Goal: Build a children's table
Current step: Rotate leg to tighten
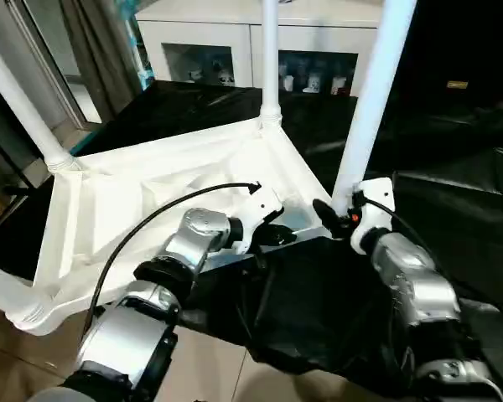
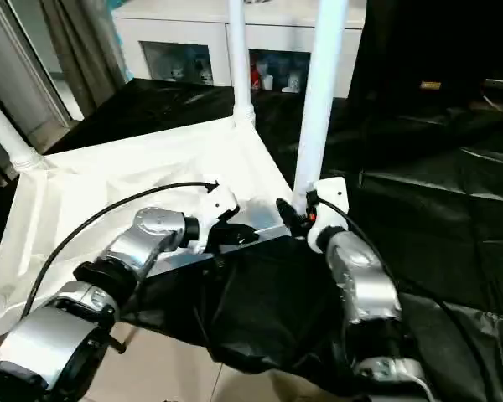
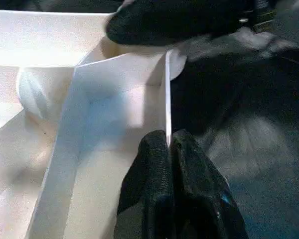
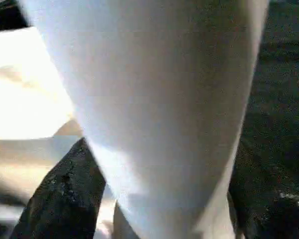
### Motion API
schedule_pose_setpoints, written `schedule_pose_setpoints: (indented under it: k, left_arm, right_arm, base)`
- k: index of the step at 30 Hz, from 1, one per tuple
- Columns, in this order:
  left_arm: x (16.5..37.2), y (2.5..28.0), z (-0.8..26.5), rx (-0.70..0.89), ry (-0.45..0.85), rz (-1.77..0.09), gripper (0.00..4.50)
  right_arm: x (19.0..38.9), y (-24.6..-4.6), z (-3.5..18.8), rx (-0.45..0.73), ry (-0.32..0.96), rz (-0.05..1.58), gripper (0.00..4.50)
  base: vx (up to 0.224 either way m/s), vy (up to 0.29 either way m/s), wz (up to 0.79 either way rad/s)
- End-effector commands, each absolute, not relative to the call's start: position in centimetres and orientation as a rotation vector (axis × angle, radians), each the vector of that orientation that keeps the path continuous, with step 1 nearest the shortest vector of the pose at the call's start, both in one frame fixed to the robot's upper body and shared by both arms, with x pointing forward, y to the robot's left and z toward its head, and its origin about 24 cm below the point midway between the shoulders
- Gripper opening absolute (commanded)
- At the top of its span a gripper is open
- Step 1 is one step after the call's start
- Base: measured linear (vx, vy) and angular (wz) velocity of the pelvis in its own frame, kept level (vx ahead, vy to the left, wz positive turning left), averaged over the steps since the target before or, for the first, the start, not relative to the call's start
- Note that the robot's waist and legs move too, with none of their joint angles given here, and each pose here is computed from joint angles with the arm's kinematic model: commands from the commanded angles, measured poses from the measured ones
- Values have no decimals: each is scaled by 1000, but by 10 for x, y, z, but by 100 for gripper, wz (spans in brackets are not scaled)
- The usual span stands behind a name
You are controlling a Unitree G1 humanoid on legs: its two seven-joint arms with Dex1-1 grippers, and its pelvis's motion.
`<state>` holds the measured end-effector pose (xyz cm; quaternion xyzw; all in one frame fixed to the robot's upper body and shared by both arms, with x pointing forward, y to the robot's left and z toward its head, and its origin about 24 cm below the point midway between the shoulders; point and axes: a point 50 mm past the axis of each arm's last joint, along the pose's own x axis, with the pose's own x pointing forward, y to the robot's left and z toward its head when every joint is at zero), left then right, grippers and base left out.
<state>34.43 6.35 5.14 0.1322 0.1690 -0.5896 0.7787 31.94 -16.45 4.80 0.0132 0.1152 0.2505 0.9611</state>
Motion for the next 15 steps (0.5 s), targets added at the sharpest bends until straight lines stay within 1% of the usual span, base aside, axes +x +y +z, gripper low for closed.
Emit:
schedule_pose_setpoints:
  k: [1,4,6,7,8,9,13,15]
  left_arm:
    - [340,56,57,320,330,-1387,0]
    - [337,67,59,332,347,-1472,0]
    - [335,74,59,340,365,-1520,0]
    - [334,74,59,341,368,-1525,0]
    - [332,81,58,349,398,-1565,0]
    - [331,84,57,355,414,-1583,0]
    - [325,93,55,356,467,-1663,0]
    - [324,95,55,359,471,-1672,0]
  right_arm:
    - [302,-132,42,31,281,810,367]
    - [290,-149,46,-13,302,921,367]
    - [285,-159,49,-24,316,967,367]
    - [285,-160,49,-26,318,971,367]
    - [280,-169,52,-41,335,1006,367]
    - [278,-174,53,-49,344,1025,367]
    - [270,-188,60,-72,377,1088,367]
    - [269,-190,61,-77,383,1101,367]
  base:
    - [0,0,0]
    - [35,-4,-1]
    - [26,-1,-1]
    - [0,0,0]
    - [0,0,0]
    - [0,0,0]
    - [0,0,0]
    - [0,0,0]
